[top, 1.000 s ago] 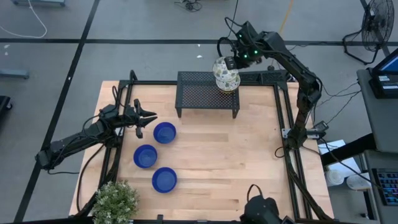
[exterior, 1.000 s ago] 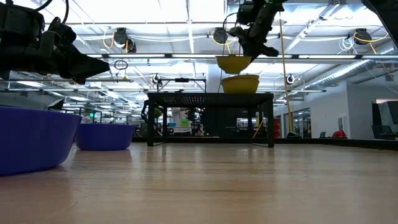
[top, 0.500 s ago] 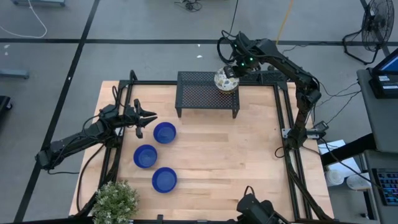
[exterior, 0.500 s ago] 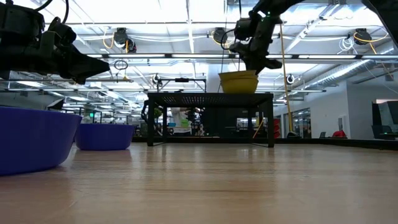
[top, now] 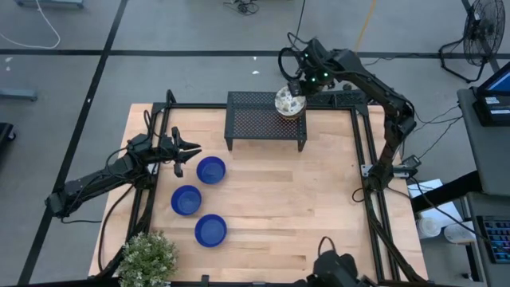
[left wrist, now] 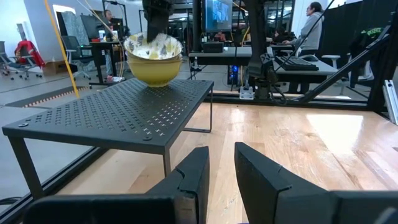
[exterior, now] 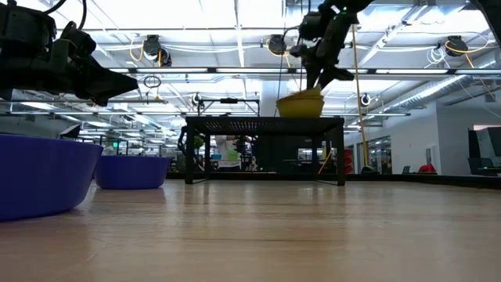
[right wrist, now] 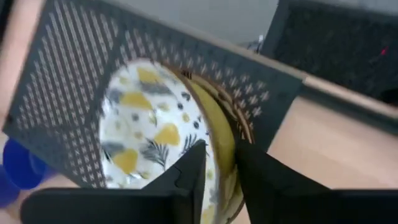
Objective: Pick & Place Mini bowls
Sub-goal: Stack the white patterned bowl on the white patterned bowl on the shelf, then put the top blue bowl on the shelf
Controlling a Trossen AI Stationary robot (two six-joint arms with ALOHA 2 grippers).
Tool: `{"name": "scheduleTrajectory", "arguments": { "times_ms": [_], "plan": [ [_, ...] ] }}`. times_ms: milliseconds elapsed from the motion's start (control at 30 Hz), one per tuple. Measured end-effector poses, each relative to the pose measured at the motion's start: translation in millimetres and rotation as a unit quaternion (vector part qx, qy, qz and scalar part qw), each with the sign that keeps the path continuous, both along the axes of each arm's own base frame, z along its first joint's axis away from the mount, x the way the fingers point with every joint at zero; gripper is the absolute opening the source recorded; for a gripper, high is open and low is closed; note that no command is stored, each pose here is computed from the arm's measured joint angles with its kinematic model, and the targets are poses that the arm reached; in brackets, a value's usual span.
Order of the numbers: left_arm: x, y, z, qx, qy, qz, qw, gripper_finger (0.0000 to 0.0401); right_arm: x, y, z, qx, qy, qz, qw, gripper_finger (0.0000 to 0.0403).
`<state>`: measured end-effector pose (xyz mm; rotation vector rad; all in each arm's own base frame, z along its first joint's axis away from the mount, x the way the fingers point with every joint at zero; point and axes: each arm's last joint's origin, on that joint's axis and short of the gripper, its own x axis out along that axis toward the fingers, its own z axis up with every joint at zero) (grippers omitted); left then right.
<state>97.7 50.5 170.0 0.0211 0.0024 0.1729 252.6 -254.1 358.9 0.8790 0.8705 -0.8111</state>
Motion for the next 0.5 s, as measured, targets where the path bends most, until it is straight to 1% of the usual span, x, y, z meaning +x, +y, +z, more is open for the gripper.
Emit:
{"name": "scheduleTrajectory", "arguments": {
  "times_ms": [267, 400, 500],
  "plan": [
    [0.0, 0.0, 0.0, 0.0, 0.0, 0.0, 1.0, 0.0081, -24.7, 19.7, 44.0, -0.119, -0.007, -0.028, 0.992, 0.01],
    [0.0, 0.0, 0.0, 0.0, 0.0, 0.0, 1.0, 0.0081, -36.5, 43.0, 68.5, -0.177, -0.027, 0.018, 0.984, 0.0096],
    [0.0, 0.0, 0.0, 0.0, 0.0, 0.0, 1.0, 0.0081, -39.8, 73.2, 74.3, -0.218, -0.049, 0.078, 0.972, 0.0091]
  ]
}}
